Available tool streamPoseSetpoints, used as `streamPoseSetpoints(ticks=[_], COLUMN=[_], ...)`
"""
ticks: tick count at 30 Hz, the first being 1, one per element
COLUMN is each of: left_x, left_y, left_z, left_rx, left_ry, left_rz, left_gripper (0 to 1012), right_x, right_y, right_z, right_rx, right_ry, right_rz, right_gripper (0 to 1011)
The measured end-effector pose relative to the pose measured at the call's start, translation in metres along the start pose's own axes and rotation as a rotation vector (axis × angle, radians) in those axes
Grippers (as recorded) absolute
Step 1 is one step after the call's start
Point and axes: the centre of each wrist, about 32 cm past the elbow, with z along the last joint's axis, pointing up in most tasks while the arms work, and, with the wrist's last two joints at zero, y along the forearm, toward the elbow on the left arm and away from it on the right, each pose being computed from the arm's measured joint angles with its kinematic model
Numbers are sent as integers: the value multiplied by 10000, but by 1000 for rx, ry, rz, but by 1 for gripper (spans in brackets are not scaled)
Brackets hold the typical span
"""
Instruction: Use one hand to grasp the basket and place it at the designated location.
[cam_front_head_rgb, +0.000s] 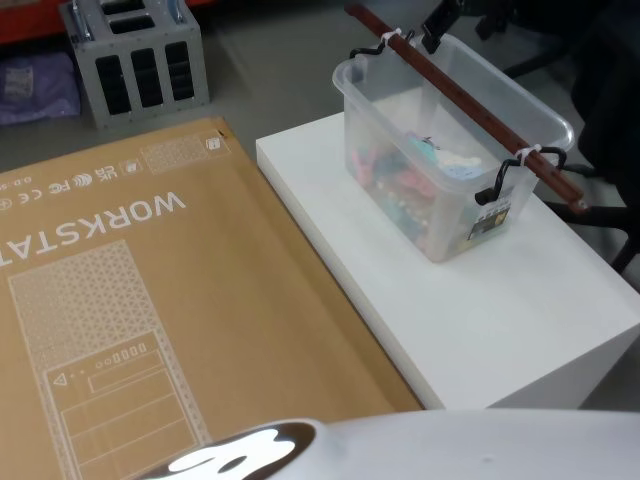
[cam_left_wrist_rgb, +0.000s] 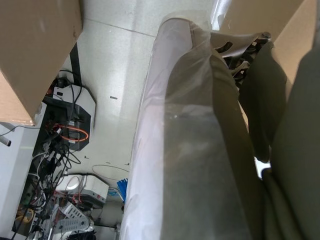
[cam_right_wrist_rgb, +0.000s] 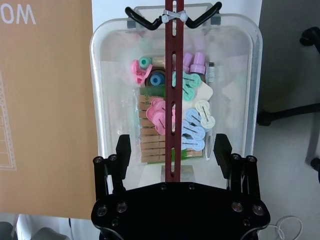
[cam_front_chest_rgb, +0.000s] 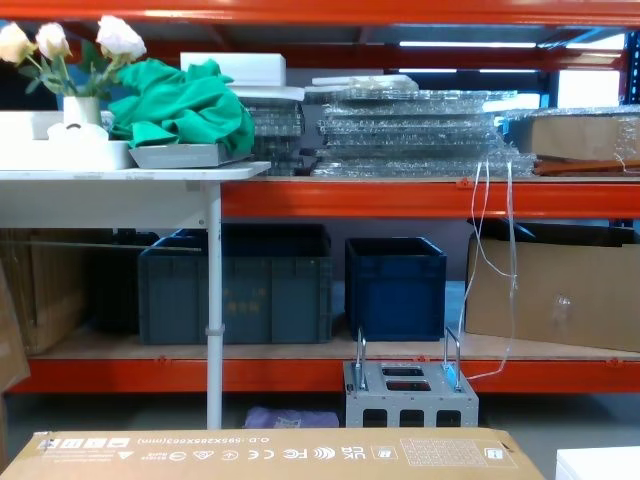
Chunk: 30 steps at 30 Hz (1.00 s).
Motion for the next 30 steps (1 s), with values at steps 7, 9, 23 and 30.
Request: streamPoseSetpoints(ticks=[7, 9, 23, 30], left_x=[0, 0, 0, 0], left_y=[0, 0, 0, 0], left_z=[0, 0, 0, 0], left_rx=[0, 0, 0, 0], left_ry=[0, 0, 0, 0], left_rz=[0, 0, 0, 0], left_gripper=[0, 0, 0, 0], right_x=[0, 0, 0, 0], right_y=[0, 0, 0, 0], right_z=[0, 0, 0, 0], right_rx=[0, 0, 0, 0], right_ry=[0, 0, 0, 0], right_rz=[0, 0, 0, 0], right_gripper=[1001, 1001, 1001, 1001])
